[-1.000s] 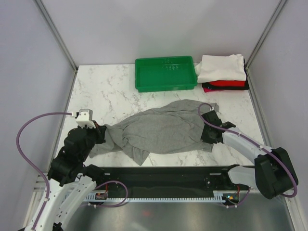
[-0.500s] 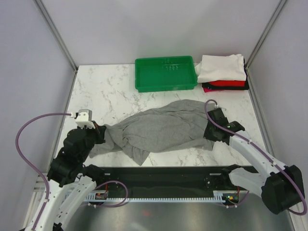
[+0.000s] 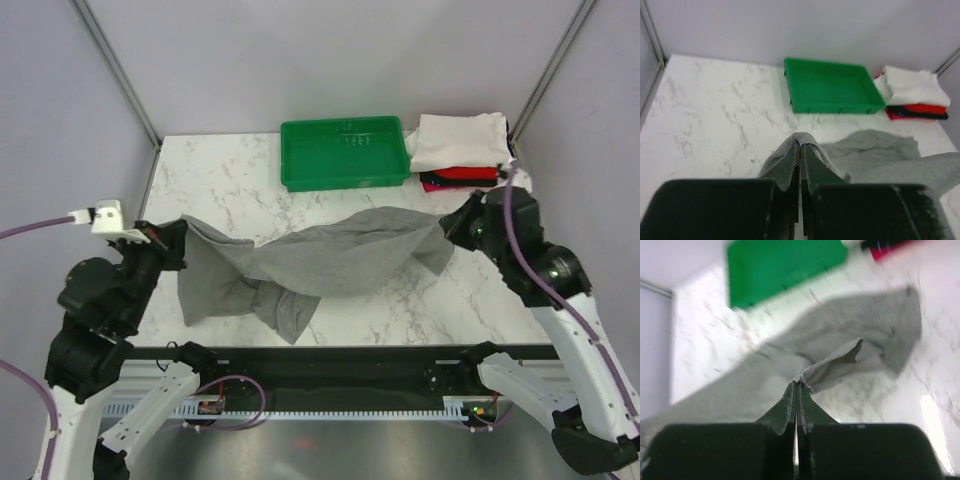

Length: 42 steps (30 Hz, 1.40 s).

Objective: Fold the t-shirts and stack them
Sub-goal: Flatten the tshirt out

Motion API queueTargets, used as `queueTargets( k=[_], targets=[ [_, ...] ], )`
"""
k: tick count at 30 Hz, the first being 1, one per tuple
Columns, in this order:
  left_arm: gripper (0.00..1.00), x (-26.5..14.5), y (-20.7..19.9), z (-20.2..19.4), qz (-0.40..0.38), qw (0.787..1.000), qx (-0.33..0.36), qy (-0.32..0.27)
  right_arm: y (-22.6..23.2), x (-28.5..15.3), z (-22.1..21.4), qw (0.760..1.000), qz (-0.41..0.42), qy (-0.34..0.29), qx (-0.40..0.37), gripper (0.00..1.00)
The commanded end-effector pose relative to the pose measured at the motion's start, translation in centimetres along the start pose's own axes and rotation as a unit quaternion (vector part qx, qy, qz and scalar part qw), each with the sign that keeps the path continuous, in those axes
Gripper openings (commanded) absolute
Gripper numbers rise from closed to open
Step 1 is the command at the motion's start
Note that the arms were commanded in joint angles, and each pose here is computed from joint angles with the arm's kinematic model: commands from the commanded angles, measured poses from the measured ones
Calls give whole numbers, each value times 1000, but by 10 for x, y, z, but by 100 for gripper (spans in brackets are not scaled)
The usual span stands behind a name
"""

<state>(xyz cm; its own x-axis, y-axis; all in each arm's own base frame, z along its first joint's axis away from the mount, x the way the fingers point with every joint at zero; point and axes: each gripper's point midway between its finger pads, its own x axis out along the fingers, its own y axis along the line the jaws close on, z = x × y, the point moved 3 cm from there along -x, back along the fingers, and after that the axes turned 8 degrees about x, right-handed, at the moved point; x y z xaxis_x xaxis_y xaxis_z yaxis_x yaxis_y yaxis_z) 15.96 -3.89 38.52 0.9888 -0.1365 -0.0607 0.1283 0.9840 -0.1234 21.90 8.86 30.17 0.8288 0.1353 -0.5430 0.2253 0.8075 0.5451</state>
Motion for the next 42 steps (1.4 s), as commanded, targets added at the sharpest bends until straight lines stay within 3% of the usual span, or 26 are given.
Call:
queueTargets(
  k=[1, 5, 11, 15, 20, 23, 26, 27, 28, 31, 32, 35, 36, 39, 42],
  targets=[
    [2, -20, 0, 88, -3, 992, 12, -125, 37, -68, 63, 990, 85, -113, 13, 0],
    [2, -44, -8, 172, -23, 976, 11, -217, 60, -150, 119, 962, 155, -224, 24, 0],
    [2, -102, -9, 262, -42, 934, 16, -355, 48, -246, 154, 907, 215, -360, 41, 0],
    [2, -135, -11, 292, -61, 903, 20, -426, 24, -308, 160, 860, 256, -436, 70, 0],
    [2, -174, -15, 319, -93, 857, 19, -506, 12, -357, 165, 818, 292, -489, 79, 0],
    [2, -195, -13, 341, -92, 831, 9, -549, 8, -378, 176, 802, 284, -519, 81, 0],
    [2, -186, -17, 356, -88, 826, 11, -556, 11, -386, 193, 796, 254, -544, 76, 0],
    [2, -180, -18, 359, -87, 829, 11, -552, 23, -368, 204, 810, 233, -534, 69, 0],
    [2, -165, -17, 357, -76, 843, 5, -532, 28, -359, 209, 818, 215, -529, 65, 0],
    [2, -94, -28, 346, -58, 886, 8, -459, 46, -287, 221, 873, 115, -471, 48, 0],
    [2, -55, -37, 336, -54, 905, 16, -422, 54, -243, 223, 892, 64, -445, 36, 0],
    [2, 17, -42, 305, -16, 943, 28, -332, 57, -158, 213, 920, -30, -392, -3, 0],
    [2, 59, -47, 288, 1, 955, 43, -292, 59, -119, 211, 925, -77, -371, -24, 0],
    [2, 133, -42, 236, 54, 974, 94, -198, 53, -32, 192, 934, -164, -310, -76, 0],
    [2, 219, -29, 156, 66, 987, 113, -88, 30, 42, 173, 934, -226, -260, -91, 0]
  ],
)
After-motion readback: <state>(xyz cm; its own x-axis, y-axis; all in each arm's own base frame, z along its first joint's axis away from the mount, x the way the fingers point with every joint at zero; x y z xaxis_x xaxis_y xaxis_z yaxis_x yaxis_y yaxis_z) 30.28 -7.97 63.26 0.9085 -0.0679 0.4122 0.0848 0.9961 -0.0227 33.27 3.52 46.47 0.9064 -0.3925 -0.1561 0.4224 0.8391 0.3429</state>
